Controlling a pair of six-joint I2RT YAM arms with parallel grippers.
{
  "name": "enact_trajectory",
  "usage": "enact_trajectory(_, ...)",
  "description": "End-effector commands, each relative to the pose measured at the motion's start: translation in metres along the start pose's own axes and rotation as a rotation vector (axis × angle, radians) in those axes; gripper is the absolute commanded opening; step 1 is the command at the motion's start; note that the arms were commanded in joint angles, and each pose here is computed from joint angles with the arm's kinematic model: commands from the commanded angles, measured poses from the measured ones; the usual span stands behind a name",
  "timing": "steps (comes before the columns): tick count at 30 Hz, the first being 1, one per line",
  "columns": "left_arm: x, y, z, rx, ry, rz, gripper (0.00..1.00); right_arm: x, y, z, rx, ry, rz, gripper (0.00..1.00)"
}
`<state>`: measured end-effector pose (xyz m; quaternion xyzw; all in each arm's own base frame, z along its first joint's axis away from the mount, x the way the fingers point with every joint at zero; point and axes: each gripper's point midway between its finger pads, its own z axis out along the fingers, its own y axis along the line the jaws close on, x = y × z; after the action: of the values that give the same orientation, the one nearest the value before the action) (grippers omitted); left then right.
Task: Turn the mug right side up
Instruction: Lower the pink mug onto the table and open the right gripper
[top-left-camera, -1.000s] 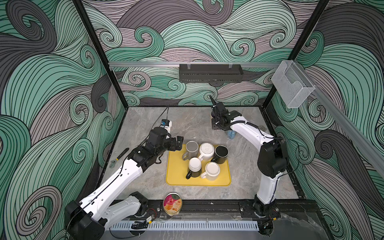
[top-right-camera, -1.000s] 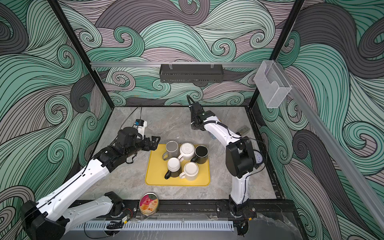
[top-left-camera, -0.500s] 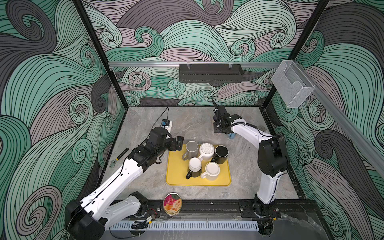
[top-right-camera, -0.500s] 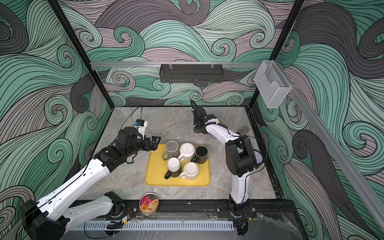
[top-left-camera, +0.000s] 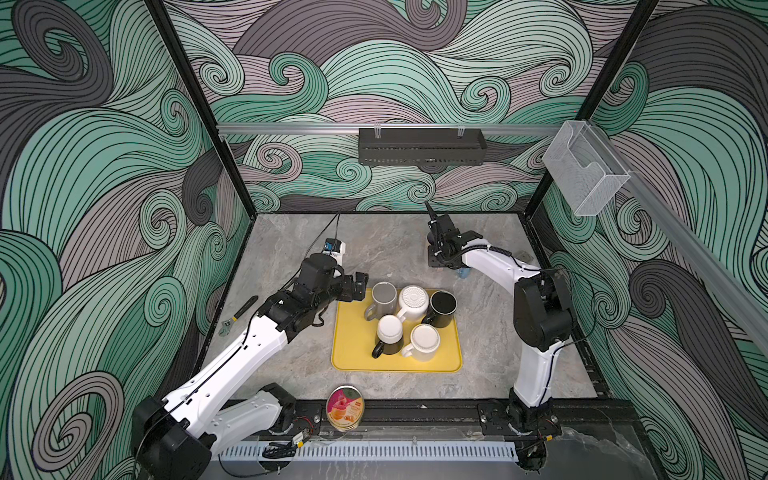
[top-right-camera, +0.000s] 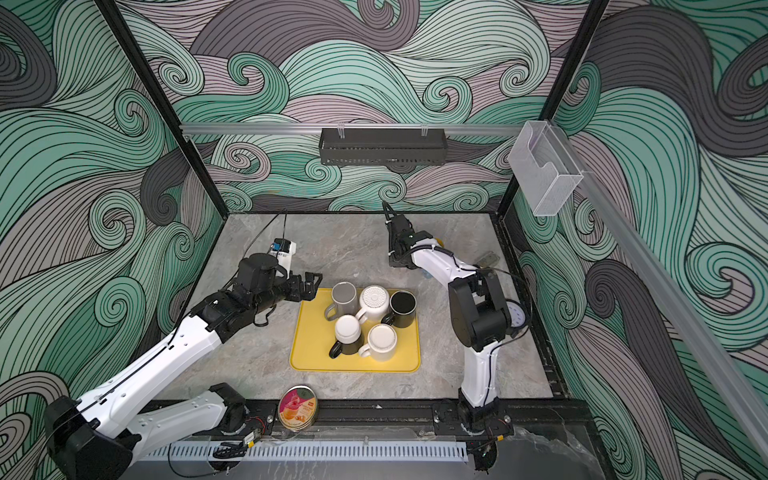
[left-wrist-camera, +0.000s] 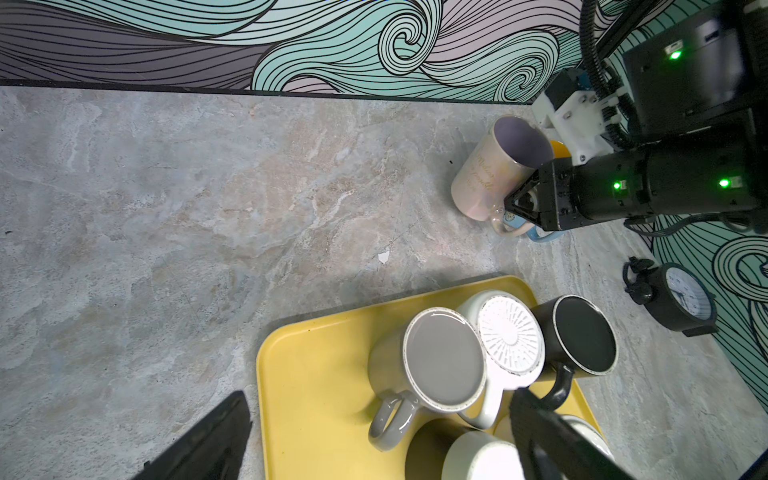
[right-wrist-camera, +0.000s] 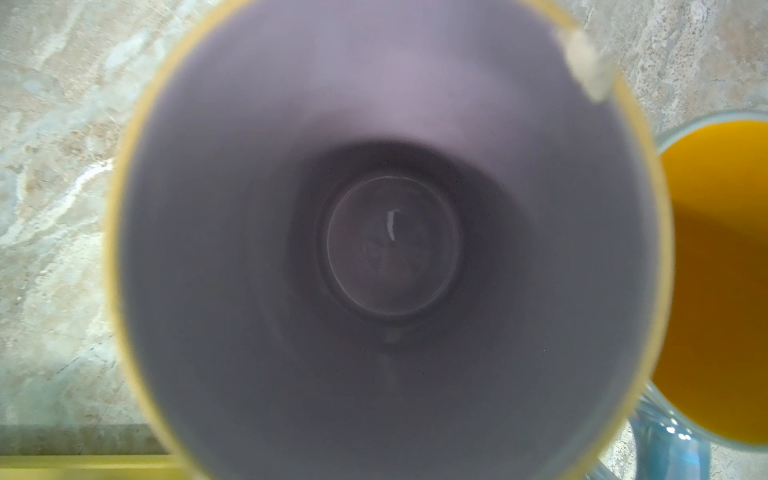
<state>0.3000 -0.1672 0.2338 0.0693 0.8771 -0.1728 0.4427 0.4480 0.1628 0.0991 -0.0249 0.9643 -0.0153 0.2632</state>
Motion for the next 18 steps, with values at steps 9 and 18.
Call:
enact_trajectory(9,-0.001,0.002,0.004,-0.005,-0.003,0.009,0.98,-0.020,-0.007,0.002,0.026,-0.097,0.019,0.00)
enact_trajectory(18,0.000,0.002,0.005,-0.007,0.003,0.009,0.99,-0.011,-0.013,0.010,0.035,-0.083,0.029,0.00)
